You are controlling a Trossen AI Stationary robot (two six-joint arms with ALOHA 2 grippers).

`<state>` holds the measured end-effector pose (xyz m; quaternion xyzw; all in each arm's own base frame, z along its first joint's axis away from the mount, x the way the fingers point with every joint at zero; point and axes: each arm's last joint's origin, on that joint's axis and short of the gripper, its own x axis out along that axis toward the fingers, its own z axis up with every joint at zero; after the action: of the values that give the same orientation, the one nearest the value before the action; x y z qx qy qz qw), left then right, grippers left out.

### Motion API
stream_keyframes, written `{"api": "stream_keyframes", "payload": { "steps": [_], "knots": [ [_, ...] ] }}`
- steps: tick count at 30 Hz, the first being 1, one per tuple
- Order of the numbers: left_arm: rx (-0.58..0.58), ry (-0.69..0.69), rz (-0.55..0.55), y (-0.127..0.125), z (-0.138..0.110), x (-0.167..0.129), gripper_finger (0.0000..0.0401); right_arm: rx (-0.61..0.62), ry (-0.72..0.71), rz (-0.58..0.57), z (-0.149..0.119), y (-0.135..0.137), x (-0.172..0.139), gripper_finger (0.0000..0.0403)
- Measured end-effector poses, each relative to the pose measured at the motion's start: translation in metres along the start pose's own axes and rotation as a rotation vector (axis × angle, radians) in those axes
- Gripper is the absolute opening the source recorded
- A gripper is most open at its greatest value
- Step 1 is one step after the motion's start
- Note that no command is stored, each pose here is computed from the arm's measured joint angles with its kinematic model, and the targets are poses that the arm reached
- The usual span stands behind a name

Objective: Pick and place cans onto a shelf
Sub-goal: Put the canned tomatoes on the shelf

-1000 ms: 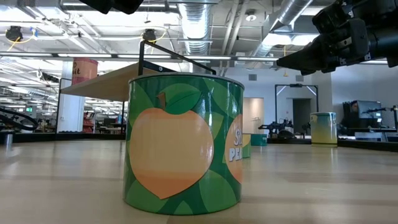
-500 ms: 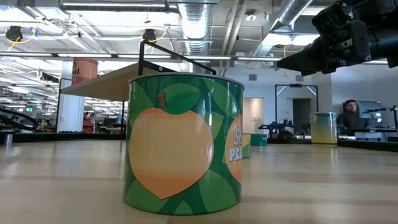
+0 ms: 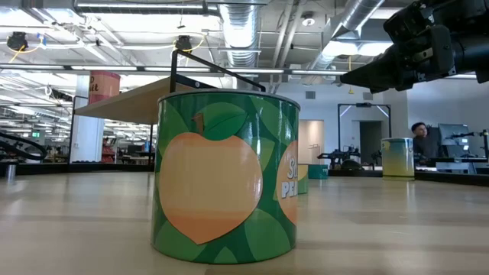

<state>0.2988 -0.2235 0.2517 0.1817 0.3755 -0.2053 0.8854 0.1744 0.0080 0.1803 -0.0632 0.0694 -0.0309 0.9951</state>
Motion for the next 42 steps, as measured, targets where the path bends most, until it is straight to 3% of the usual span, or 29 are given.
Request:
{"api": "stream_keyframes", "payload": {
  "steps": [8,12,16,25,42],
  "knots": [
    [0.025,0.102,-0.038,-0.011,-0.011,0.000,0.0003,0.000,0.000,0.000,0.000,0.000,0.000,0.0007],
    [0.053,0.124,0.061,-0.013,-0.019,0.003,0.0014,0.000,-0.001,0.000,0.000,0.000,0.000,0.0007],
    [0.050,0.166,0.170,-0.006,-0.031,0.010,0.0042,0.000,-0.006,0.000,0.001,0.000,0.000,0.0007],
    [0.006,0.155,0.225,0.024,-0.047,0.028,0.0117,0.001,-0.008,-0.001,0.001,0.000,0.000,0.0007],
    [0.041,0.216,0.210,0.048,-0.069,0.049,0.0122,-0.007,-0.006,-0.001,0.001,0.000,0.000,0.0007]
  ]
}}
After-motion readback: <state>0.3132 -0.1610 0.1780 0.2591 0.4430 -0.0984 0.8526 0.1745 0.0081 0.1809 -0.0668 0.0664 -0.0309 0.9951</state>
